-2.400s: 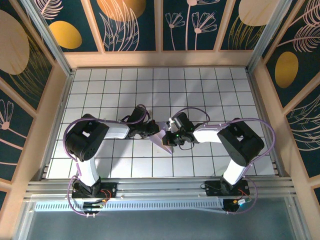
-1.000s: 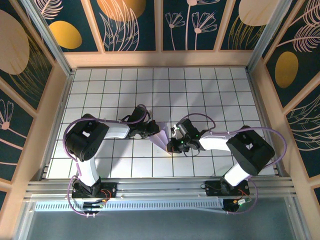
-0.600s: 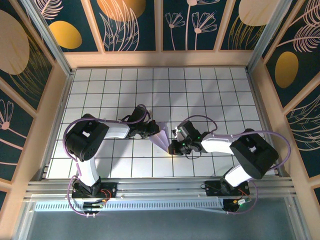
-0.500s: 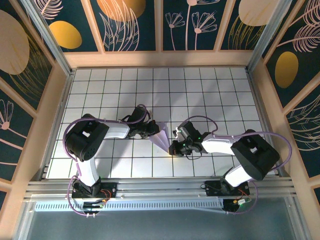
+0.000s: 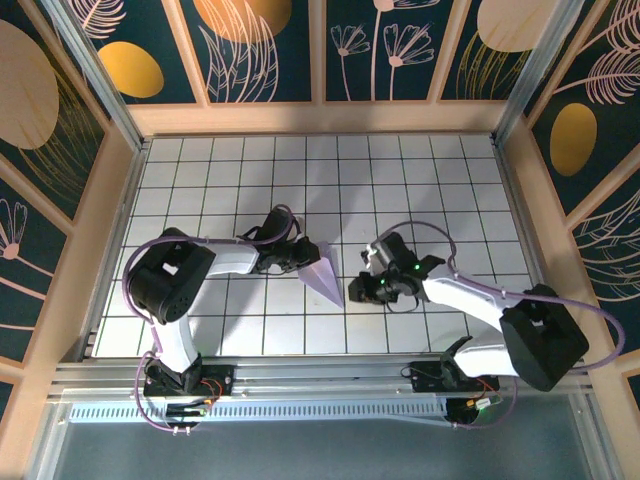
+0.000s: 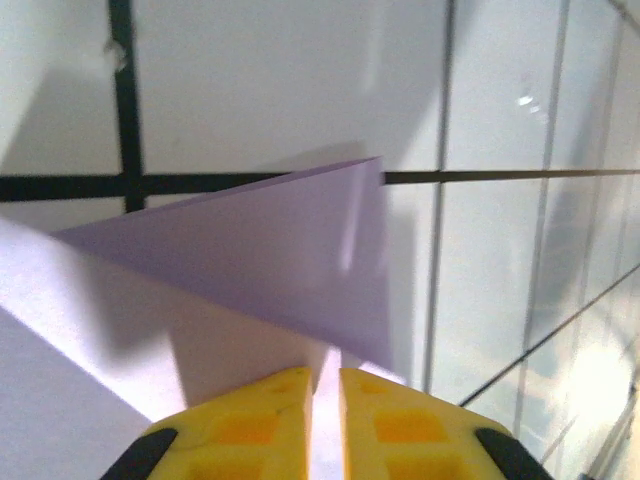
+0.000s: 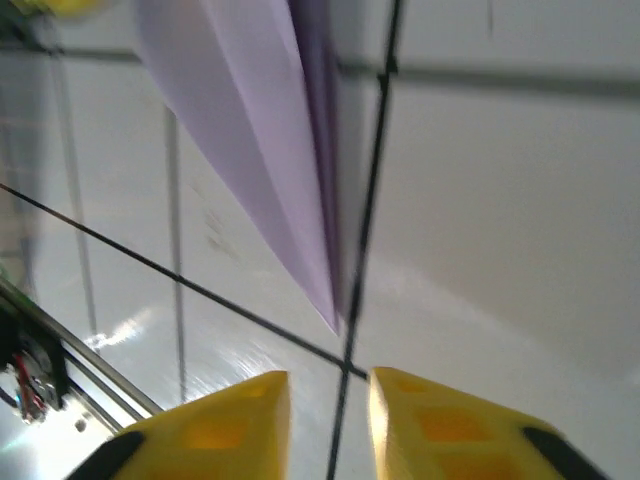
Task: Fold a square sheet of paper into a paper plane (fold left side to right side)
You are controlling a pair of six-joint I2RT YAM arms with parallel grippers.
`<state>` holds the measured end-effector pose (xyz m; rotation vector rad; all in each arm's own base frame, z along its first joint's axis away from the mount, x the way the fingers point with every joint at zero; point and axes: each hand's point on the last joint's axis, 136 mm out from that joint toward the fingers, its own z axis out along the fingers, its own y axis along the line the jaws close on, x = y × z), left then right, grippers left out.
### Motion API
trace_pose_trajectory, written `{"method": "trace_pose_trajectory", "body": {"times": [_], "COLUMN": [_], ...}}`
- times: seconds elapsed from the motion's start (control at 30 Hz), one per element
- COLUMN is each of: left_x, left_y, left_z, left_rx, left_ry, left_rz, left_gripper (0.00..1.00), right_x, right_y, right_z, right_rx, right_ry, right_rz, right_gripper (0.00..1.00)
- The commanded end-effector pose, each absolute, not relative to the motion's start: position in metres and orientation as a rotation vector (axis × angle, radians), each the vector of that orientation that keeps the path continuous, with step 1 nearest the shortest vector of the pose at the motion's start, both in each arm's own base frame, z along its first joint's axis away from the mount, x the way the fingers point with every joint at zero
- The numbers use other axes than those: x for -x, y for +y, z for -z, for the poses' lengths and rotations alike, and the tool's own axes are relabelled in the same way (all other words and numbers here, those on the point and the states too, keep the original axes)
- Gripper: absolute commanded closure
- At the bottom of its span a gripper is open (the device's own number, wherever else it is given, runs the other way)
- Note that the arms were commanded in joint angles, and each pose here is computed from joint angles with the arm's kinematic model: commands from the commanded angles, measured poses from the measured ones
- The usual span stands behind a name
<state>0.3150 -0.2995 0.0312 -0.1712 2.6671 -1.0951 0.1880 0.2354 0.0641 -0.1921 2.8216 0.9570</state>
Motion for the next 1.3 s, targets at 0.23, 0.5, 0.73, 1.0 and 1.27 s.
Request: {"method": "trace_pose_trajectory", "body": {"times": [0.23,0.5,0.73,1.0,1.27], "left_x": [-0.344,-0.317,-0.311,-0.314,-0.314], "left_y": [-0.25,-0.217,-0.211,-0.211,-0.213], "left_z": [-0.122,-0.112,-0.11,-0.116,-0.114], "left_rx": [0.23,0.319,0.332,0.325,0.33], "left_ry": [2.416,2.397,2.396,2.39,2.393], "left_rz": [0.993,0.914,0.898,0.883,0.894], "left_gripper": [0.66,0.59,0.59,0.58,0.57], "right_x": [-0.261,-0.281,-0.281,-0.274,-0.272], "right_y": [0.271,0.296,0.301,0.304,0.304], "right_z": [-0.089,-0.068,-0.049,-0.047,-0.046], "right_rx": [0.478,0.587,0.593,0.591,0.587], "right_ry": [2.525,2.523,2.552,2.55,2.55], "right_rz": [-1.02,-1.068,-1.109,-1.165,-1.182], "right_gripper": [0.48,0.48,0.53,0.67,0.76]}}
